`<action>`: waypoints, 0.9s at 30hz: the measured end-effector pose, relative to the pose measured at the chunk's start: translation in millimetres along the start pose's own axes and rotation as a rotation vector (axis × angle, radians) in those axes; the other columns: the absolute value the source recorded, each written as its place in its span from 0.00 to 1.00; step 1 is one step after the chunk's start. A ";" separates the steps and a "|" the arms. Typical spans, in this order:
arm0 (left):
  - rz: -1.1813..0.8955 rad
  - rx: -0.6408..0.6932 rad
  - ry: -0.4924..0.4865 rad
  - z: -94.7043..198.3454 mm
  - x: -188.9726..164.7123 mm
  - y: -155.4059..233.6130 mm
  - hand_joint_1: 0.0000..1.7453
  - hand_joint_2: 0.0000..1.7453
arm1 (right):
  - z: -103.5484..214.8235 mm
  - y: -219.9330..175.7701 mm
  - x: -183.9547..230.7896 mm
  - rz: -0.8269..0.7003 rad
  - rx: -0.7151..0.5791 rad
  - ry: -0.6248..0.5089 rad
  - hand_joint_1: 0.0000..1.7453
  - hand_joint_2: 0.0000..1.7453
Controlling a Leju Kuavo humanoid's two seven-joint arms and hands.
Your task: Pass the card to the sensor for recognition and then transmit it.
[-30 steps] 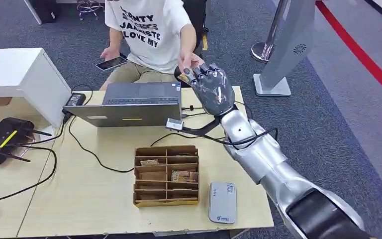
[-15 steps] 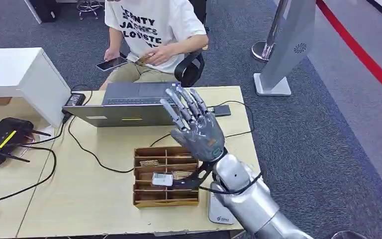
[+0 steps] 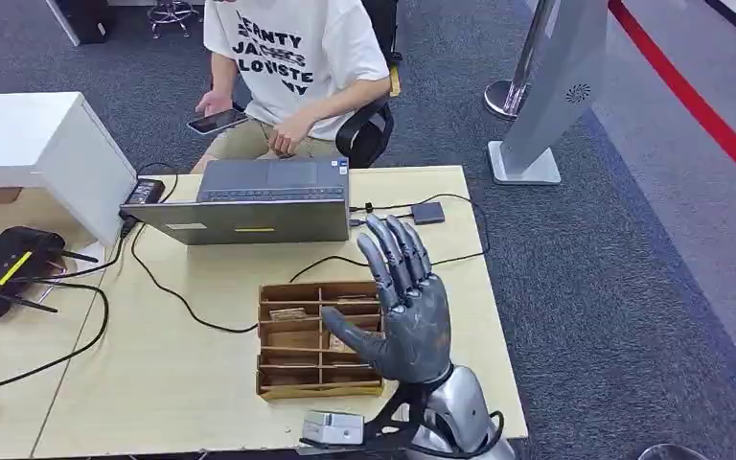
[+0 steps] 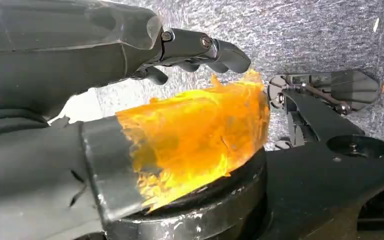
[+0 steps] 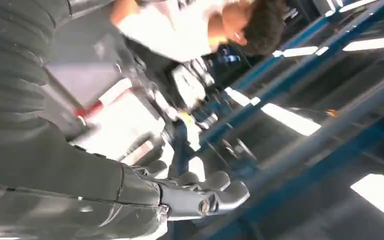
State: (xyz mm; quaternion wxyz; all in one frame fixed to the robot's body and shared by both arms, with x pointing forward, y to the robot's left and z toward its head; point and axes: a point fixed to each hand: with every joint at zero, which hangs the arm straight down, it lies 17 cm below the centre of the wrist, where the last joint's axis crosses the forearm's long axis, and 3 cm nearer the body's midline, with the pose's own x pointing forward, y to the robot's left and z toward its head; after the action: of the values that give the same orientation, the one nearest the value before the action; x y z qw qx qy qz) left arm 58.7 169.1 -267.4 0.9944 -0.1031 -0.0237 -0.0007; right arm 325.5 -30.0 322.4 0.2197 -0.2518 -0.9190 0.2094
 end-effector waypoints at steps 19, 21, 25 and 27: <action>0.055 0.003 0.004 -0.6 -3.4 -1.3 0.00 0.00 | 40.0 13.2 -5.8 -0.099 0.079 0.066 1.00 1.00; 0.057 0.006 0.001 -0.7 -3.0 -0.7 0.00 0.00 | 47.9 21.2 -10.7 -0.094 0.113 0.091 1.00 1.00; 0.056 0.010 -0.001 -0.8 -2.9 0.6 0.00 0.00 | 57.5 33.4 -14.8 -0.061 0.170 0.101 1.00 1.00; 0.054 0.012 -0.002 -0.8 -2.8 1.1 0.00 0.00 | 59.4 35.8 -15.0 -0.049 0.181 0.098 1.00 1.00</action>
State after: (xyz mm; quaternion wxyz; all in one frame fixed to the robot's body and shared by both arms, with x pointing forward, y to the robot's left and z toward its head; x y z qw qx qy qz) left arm 56.0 170.1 -268.5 0.9946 -0.0978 -0.0221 0.0264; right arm 320.2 -26.4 251.7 0.2914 -0.2182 -0.8903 0.2736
